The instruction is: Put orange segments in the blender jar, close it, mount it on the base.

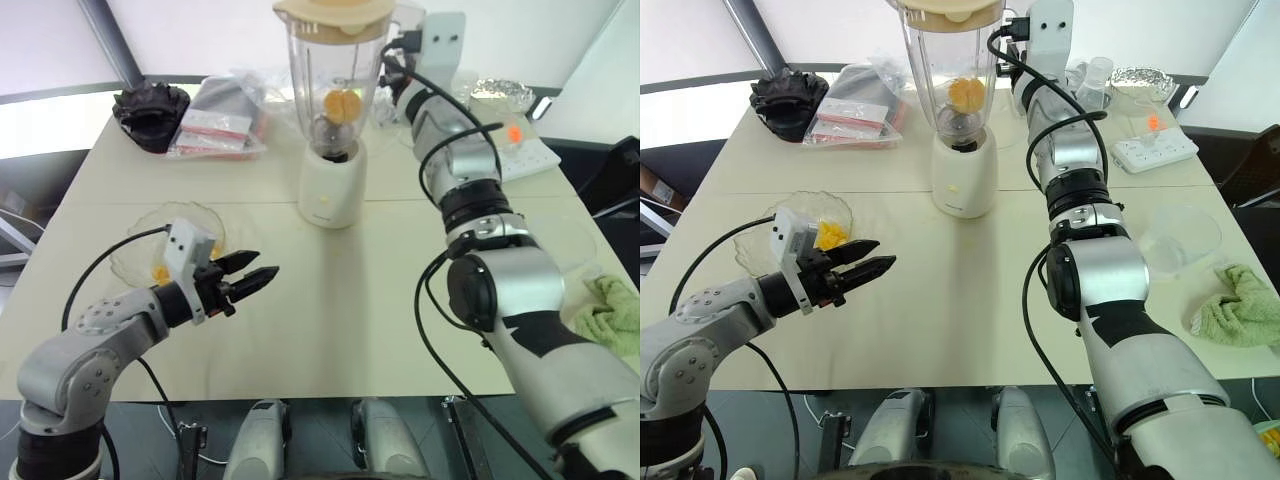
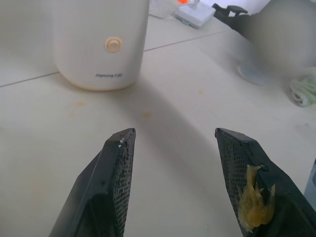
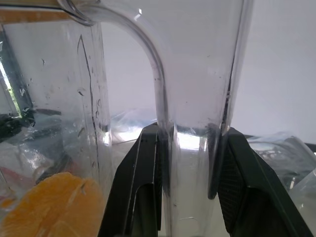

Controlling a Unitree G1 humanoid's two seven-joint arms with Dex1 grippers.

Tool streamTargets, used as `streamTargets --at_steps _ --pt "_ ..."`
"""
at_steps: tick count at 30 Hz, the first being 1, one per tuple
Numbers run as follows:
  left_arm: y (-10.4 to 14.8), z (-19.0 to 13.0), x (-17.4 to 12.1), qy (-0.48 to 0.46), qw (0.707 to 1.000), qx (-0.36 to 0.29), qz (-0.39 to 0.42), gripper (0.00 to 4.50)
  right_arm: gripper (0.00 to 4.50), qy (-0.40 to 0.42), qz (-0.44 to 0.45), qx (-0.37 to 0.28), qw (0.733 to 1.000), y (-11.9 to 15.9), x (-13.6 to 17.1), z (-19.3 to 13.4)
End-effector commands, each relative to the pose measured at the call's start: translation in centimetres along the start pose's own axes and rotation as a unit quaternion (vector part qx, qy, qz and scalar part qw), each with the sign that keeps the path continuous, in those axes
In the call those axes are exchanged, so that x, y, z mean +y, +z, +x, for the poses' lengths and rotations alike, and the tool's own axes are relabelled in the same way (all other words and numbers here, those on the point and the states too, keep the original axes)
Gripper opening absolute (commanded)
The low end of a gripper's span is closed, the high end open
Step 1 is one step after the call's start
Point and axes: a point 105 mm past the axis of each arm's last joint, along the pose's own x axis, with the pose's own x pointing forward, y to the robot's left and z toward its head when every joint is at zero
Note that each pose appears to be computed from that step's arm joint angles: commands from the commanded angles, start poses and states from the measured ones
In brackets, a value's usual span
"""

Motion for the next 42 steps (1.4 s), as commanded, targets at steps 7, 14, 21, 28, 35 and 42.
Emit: streamTargets --at_steps 7,14,21,28,35,42 --pt "1.0 -0.2 -0.3 0.009 1.0 -0.023 0.016 2.64 0.87 -0.015 -0.014 -0.054 0.998 2.8 -1.3 -0.2" --pt "1.1 0.3 -0.2 0.007 1.0 -0.023 0.016 2.64 0.87 -0.032 -0.015 -0.055 0.998 2.1 -2.1 -1.7" --pt "1.0 0.5 -0.2 0.003 1.0 -0.02 0.018 2.64 0.87 -0.035 0.006 -0.038 0.999 1.1 -1.0 -3.6" --pt "1.1 0.7 -0.1 0.005 1.0 -0.02 0.019 2.64 0.87 -0.019 0.01 -0.031 0.999 0.7 0.8 -4.1" --pt "1.1 0.8 -0.3 0.007 1.0 -0.023 0.019 2.64 0.87 -0.021 0.002 -0.028 0.999 0.4 0.7 -2.6" --pt "1.0 0.8 -0.6 0.008 1.0 -0.024 0.018 2.64 0.87 -0.038 -0.011 -0.026 0.999 0.2 -0.7 -1.2"
